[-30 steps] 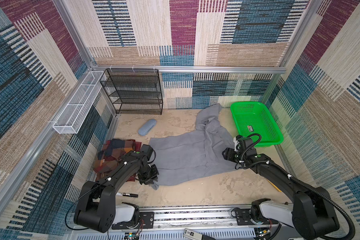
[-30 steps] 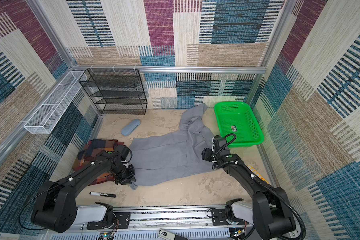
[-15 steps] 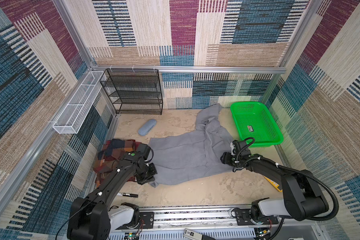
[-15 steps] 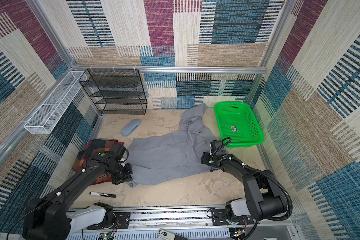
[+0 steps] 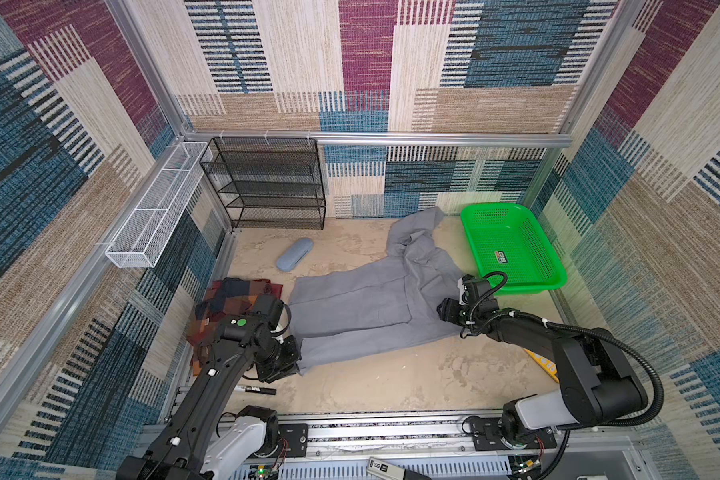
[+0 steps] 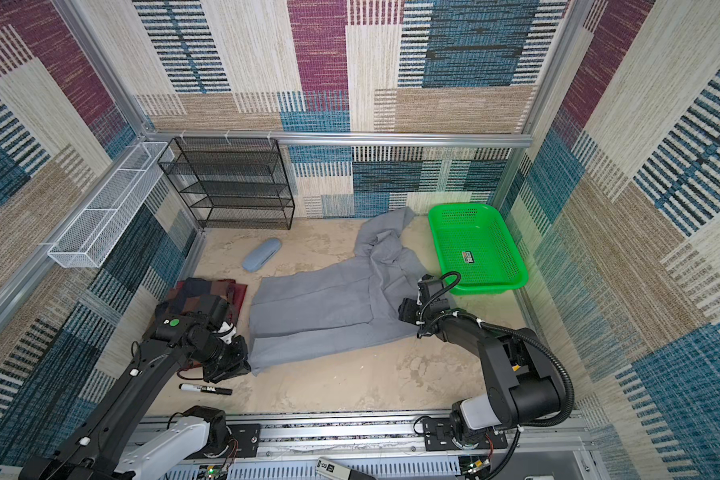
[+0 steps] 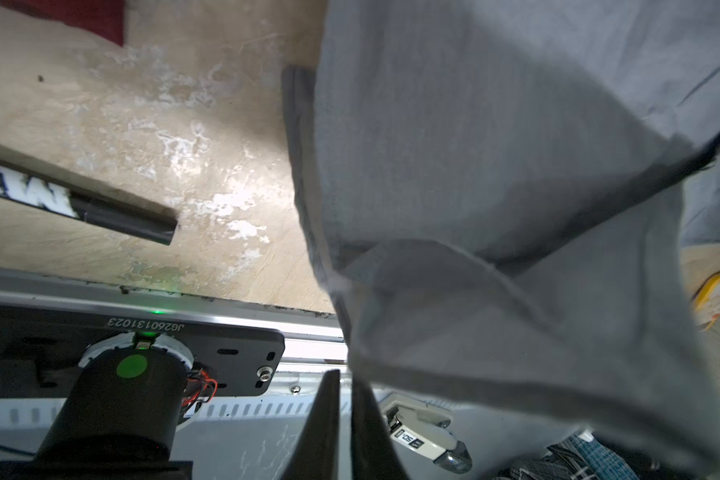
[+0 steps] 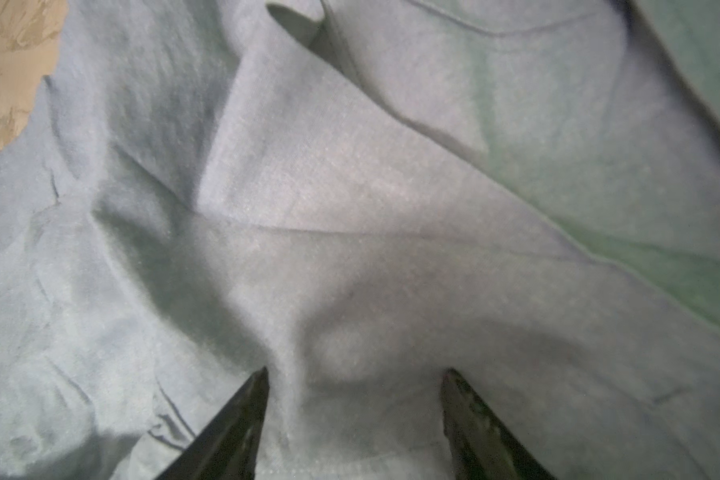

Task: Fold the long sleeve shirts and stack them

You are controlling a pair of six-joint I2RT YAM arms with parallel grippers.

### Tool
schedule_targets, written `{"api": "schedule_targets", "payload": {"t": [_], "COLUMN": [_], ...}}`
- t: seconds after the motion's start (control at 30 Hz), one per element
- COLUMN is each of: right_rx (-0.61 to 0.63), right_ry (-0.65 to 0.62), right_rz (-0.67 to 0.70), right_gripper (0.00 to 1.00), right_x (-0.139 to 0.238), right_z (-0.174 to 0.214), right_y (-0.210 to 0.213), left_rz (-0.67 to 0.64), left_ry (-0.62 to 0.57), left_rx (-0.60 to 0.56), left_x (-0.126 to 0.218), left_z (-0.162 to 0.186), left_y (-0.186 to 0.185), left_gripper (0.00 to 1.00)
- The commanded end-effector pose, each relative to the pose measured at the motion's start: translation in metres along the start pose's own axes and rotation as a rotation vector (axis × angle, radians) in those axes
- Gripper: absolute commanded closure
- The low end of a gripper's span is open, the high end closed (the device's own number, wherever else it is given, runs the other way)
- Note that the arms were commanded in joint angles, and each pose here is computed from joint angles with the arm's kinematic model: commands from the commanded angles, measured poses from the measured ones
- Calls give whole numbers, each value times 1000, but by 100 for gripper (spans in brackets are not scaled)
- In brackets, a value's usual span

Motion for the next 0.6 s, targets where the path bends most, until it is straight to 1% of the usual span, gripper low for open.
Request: {"api": "schedule_targets", "payload": {"t": [0.0,0.1,0.17,0.23,0.3,0.33,0.4,0.47,0.57], "right_rx": [-23,-22,-13,36,104,130,133,133,132], "right_ry": [105,100,91,67,48,33,18,12,14], "right_rz": [66,77,62,32,34,41,25,19,23], "right_gripper": [32,32,33,33,31,30,30,30,30], "right_x": [-2,-1,4,11,20,24,27,26,24], "right_z": [18,18,14,7,-2,-6,-12,-18,-25], "right_y": [-8,-9,-6,7,26,33,38,41,44], "left_rz": [-25,-1,10,44,108,136,196,227,203], "left_ry": [81,67,57,40,6,-21,-67,-62,-80], "left_rx": [-21,-29,-25,-2,15,23,25,36,19], "left_x": [-3,6,10,11,15,16,18,12,3], "left_z": [14,23,27,29,29,28,23,15,1], "left_y": [11,17,18,19,16,14,7,-2,-18], "left_gripper": [81,75,72,70,65,63,58,57,57]}}
Point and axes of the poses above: each gripper's point midway between its finger pads, its own x axis back along the fingers, its own y axis along the line the jaws close on, z = x × y, the point moved 10 cm from there along x, back along the fingers, and after that the axes turned 11 degrees about x, right-handed, at the moved point
